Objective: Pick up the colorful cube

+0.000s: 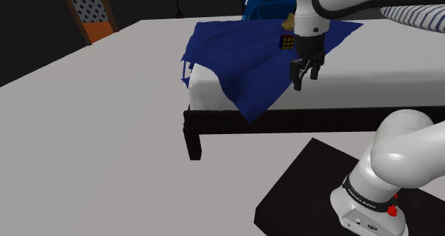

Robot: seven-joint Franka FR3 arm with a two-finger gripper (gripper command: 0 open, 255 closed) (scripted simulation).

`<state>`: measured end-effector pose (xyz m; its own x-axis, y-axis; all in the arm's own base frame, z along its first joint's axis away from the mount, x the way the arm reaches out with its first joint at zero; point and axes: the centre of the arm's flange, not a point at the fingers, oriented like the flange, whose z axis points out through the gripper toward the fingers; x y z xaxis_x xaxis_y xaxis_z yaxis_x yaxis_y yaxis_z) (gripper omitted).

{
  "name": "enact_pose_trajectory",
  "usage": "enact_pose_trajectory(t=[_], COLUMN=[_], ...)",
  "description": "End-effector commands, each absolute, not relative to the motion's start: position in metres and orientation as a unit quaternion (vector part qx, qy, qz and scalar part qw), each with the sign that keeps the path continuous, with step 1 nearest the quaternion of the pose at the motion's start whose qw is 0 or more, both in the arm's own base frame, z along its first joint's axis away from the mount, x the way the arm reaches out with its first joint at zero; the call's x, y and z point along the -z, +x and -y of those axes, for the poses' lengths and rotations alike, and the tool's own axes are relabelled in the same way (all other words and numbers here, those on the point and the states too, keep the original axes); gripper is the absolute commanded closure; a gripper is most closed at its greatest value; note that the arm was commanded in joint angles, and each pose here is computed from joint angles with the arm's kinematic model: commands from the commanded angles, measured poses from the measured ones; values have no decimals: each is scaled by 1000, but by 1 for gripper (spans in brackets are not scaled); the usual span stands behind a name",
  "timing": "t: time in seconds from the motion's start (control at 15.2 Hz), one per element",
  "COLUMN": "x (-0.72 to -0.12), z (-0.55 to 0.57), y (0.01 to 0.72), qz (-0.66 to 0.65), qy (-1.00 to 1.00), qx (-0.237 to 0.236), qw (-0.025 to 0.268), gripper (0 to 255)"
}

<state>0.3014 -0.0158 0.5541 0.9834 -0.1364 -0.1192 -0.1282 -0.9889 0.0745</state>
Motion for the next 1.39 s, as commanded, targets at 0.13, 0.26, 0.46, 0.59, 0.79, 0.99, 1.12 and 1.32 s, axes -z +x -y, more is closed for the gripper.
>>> enact_pose_trajectory(t=[0.13, 0.26, 0.46, 0.59, 0.79, 0.99, 1.12, 1.32], x=[-558, -562, -568, -572, -578, -585, -590, -597], z=[33, 51, 79, 99, 129, 160, 181, 213], y=[320, 339, 365, 382, 406, 429, 444, 465], qz=[80, 94, 115, 129, 150, 171, 185, 205], qy=[995, 994, 992, 990, 988, 985, 982, 978], qx=[58, 54, 47, 43, 37, 30, 26, 20], qw=[31, 29, 26, 24, 21, 18, 16, 12], gripper=[0, 0, 0, 0, 0, 0, 0, 0])
